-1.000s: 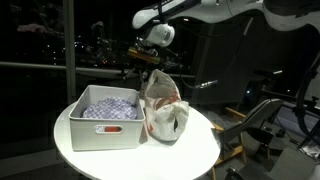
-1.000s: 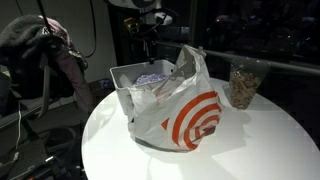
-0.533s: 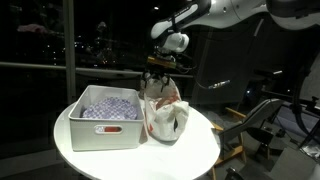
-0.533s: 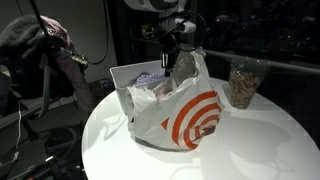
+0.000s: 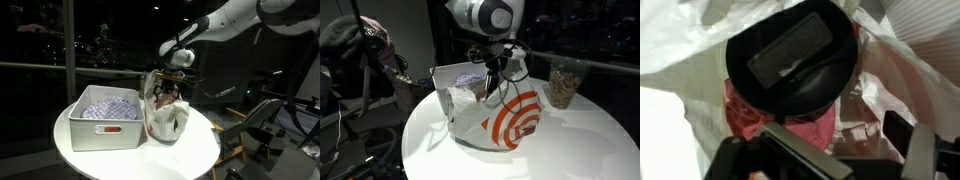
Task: Transfer the items from the plastic to the box
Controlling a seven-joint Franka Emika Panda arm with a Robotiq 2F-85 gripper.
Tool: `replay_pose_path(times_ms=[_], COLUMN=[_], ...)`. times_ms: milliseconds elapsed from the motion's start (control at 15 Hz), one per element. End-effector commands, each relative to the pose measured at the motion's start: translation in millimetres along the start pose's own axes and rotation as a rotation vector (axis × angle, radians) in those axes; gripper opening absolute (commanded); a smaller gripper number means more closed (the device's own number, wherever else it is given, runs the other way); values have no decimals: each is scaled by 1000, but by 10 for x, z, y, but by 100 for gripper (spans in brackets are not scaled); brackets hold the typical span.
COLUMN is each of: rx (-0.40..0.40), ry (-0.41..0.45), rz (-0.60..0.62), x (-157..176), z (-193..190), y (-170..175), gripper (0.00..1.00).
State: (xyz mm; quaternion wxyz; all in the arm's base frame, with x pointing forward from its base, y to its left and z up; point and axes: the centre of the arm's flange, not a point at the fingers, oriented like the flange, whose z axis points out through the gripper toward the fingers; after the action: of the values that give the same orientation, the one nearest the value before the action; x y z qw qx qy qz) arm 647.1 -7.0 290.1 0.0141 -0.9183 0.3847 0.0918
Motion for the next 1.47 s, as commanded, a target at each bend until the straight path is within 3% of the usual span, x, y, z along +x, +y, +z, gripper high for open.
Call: replay_pose_path(times_ms=[0,333,733,933,1000,1067,1400], rx=[7,11,65,54,47,41,35], ry=[-68,-26,160,193,193,196,199], rz=[100,302,472,545,560,572,614], x=[-35,98,415,490,487,488,435], z=[246,702,1096,1219,1234,1235,1115], y=[112,183,256,265,272,272,236], gripper=[100,100,100,100,75,75,36])
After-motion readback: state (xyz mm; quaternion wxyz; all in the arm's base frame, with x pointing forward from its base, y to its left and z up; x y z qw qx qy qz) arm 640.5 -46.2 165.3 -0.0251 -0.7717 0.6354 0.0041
